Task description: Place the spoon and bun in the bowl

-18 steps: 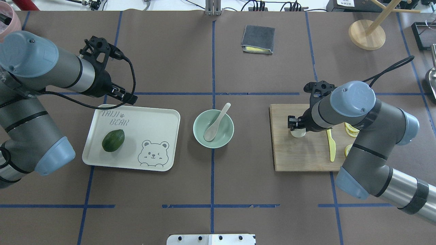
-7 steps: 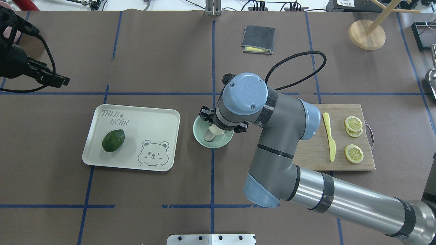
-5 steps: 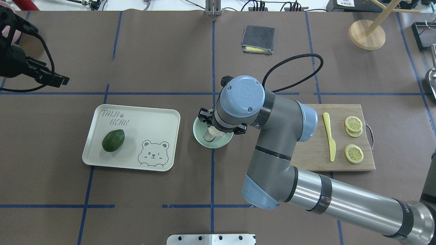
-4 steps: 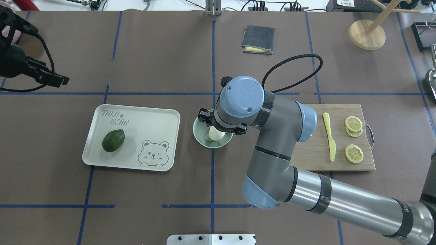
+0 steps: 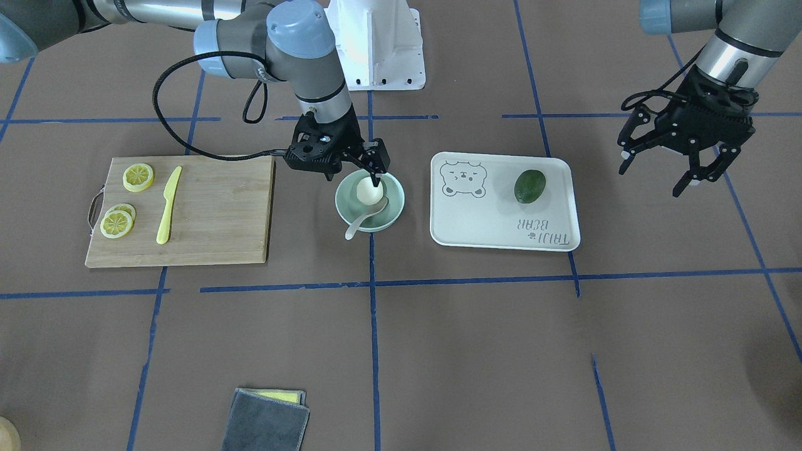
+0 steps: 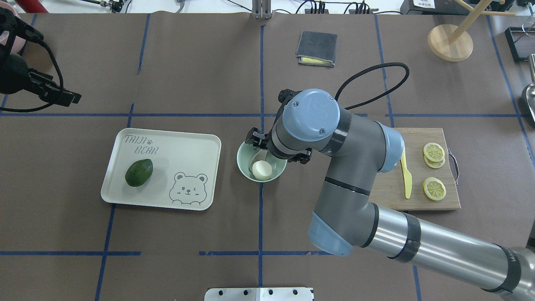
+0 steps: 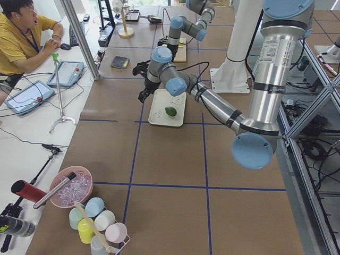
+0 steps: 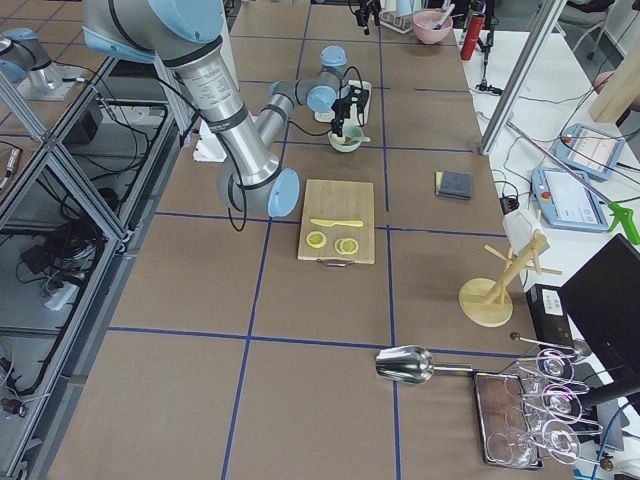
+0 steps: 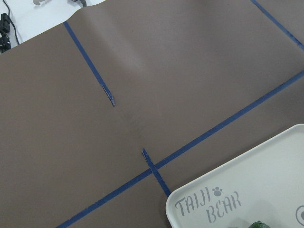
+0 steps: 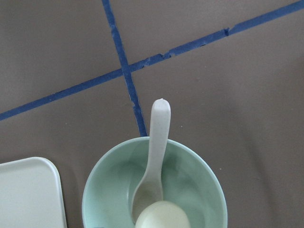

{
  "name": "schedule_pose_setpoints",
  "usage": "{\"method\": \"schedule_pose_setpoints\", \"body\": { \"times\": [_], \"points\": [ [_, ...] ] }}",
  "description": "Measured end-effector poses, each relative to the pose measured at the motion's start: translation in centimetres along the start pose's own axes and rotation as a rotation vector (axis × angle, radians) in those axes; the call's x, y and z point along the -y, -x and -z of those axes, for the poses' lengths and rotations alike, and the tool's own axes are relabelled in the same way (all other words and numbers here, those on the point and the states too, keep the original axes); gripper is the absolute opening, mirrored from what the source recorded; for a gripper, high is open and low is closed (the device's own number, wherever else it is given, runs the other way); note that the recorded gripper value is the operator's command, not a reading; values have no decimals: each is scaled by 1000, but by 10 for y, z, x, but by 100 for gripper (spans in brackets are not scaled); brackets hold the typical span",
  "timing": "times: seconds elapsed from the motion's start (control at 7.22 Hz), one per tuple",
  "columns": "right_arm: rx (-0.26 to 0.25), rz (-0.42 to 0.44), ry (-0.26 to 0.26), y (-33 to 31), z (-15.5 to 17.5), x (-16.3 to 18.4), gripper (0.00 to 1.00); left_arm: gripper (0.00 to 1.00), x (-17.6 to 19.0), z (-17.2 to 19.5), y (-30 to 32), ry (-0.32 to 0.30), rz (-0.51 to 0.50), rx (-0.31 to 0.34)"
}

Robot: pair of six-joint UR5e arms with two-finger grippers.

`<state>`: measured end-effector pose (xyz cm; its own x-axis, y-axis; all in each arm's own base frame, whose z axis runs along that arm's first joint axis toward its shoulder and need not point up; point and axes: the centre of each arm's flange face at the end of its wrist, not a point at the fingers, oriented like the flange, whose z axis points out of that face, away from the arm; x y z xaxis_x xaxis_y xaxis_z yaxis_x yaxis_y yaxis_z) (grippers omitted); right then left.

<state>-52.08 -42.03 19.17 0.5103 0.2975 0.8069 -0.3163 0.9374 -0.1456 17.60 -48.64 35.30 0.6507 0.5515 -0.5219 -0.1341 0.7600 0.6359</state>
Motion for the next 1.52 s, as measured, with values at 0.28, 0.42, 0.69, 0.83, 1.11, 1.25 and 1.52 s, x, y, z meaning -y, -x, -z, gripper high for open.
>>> {"method": "schedule_pose_setpoints", "body": {
  "times": [0.28,0.42,0.69,0.83,1.11,1.25,1.52],
  "points": [
    [-22,50,-7,-91,39,58,100,100,-35,25,86,30,-74,40],
    [-45,116,0,-149,66,102,100,100,-59,45,148,40,-81,34],
    [-77,271,33,-294,138,185,100,100,-109,83,234,55,16,53],
    [-80,340,46,-371,173,210,100,100,-125,103,260,58,86,79],
    [-117,470,61,-505,213,227,100,100,-159,123,287,70,193,109],
    [-138,517,82,-547,221,233,100,100,-178,118,292,93,230,106],
    [-170,542,98,-583,232,245,100,100,-202,102,303,151,312,83]
  ]
}}
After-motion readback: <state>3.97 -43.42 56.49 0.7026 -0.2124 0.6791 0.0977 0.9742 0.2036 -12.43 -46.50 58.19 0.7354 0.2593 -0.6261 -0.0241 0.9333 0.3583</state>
